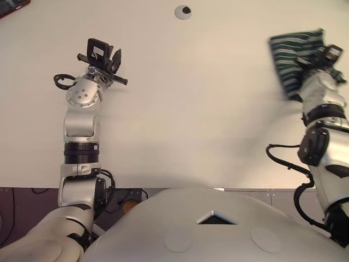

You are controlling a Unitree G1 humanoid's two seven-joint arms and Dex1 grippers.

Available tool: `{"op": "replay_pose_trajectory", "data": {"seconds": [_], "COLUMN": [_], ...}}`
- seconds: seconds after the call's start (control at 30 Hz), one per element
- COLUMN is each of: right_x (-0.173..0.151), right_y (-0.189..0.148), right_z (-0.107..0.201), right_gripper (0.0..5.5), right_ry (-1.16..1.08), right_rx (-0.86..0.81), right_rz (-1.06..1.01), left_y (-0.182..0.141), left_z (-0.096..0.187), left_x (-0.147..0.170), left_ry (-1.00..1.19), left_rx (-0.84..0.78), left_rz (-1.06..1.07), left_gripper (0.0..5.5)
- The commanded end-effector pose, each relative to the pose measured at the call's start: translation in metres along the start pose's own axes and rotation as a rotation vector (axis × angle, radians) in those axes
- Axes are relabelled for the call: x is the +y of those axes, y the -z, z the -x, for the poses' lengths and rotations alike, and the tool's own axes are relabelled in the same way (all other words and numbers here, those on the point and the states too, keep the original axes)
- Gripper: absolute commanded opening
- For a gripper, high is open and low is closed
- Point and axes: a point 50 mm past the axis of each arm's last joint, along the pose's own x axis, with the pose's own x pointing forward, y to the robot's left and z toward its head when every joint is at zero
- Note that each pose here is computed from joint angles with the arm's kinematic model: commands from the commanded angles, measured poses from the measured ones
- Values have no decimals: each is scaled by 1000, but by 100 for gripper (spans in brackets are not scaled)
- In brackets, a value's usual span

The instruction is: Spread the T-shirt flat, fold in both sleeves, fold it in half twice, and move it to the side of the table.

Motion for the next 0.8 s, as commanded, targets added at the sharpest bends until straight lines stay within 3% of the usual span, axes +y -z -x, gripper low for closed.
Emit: {"op": "replay_pose_trajectory", "data": {"seconds": [0.03, 0.17, 0.27, 0.6, 0.8], "right_x": [20, 63, 98, 170, 163], "right_y": [13, -65, -83, -24, -24], "right_z": [3, 25, 50, 70, 62], "right_gripper": [4, 4, 4, 4, 4], "right_ry": [-41, -134, -232, -478, -486], "right_rx": [-6, -505, -670, -512, -487], "right_rz": [102, 234, 214, 199, 265], "left_y": [-2, -7, -15, -20, -14], "left_z": [4, 3, -3, 0, -7], "left_x": [6, 6, -2, -1, -22], "left_ry": [-42, -79, -80, -303, -320], "left_rx": [-12, -35, -70, -154, -142], "left_rz": [2, 2, 41, 192, 273], "left_gripper": [99, 99, 99, 99, 99]}}
